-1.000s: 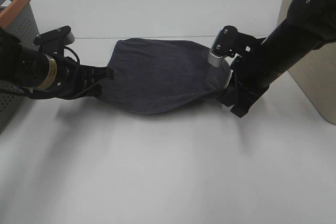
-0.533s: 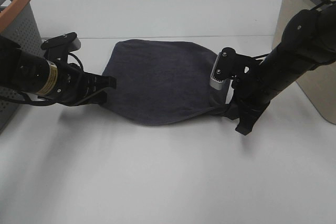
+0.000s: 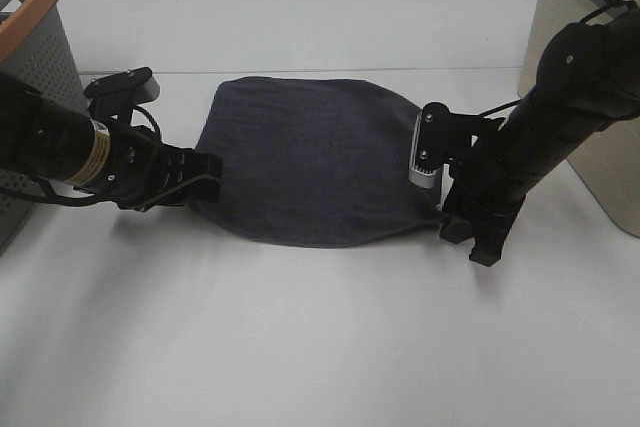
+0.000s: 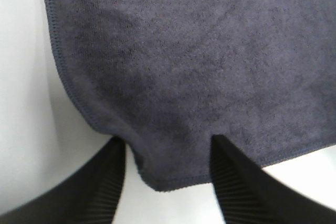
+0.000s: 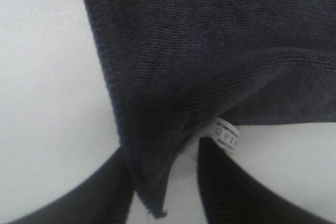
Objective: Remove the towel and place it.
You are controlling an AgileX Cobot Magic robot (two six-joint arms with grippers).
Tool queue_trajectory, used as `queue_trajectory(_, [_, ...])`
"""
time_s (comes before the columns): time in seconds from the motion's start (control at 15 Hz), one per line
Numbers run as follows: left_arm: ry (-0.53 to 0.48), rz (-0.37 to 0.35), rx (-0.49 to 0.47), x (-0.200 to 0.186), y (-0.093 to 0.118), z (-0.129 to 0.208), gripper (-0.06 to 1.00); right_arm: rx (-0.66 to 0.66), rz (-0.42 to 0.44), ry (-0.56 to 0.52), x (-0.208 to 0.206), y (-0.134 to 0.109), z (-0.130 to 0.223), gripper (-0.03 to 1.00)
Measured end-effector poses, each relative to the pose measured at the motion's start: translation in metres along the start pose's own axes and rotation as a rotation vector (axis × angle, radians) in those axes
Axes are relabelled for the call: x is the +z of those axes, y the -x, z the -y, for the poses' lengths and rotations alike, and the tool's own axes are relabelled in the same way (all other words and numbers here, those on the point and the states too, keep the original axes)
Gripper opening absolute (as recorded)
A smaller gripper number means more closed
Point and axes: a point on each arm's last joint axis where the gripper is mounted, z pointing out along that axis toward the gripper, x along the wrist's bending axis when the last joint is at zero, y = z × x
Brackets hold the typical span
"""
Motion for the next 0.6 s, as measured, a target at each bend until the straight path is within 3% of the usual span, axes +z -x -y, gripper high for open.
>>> queue_trajectory(0.13, [-0.005, 0.012, 0.002, 0.0, 0.001, 0.0, 0.78, 0.0, -0.005, -0.001, 0.0, 0.0, 0.0, 0.77])
queue_trajectory(0.2, [-0.008, 0.027, 0.002, -0.001, 0.003, 0.0, 0.83, -0.002, 0.004, 0.005, -0.005, 0.0, -0.001, 0.82])
queue_trajectory(0.33, [0.017, 0.056, 0.002, -0.013, 0.011, -0.005, 0.85, -0.01, 0.067, 0.042, -0.029, 0.006, -0.008, 0.85])
queue_trajectory(0.6, [0.163, 0.073, 0.007, -0.058, 0.031, -0.027, 0.85, -0.028, 0.245, 0.134, -0.085, 0.015, -0.019, 0.85])
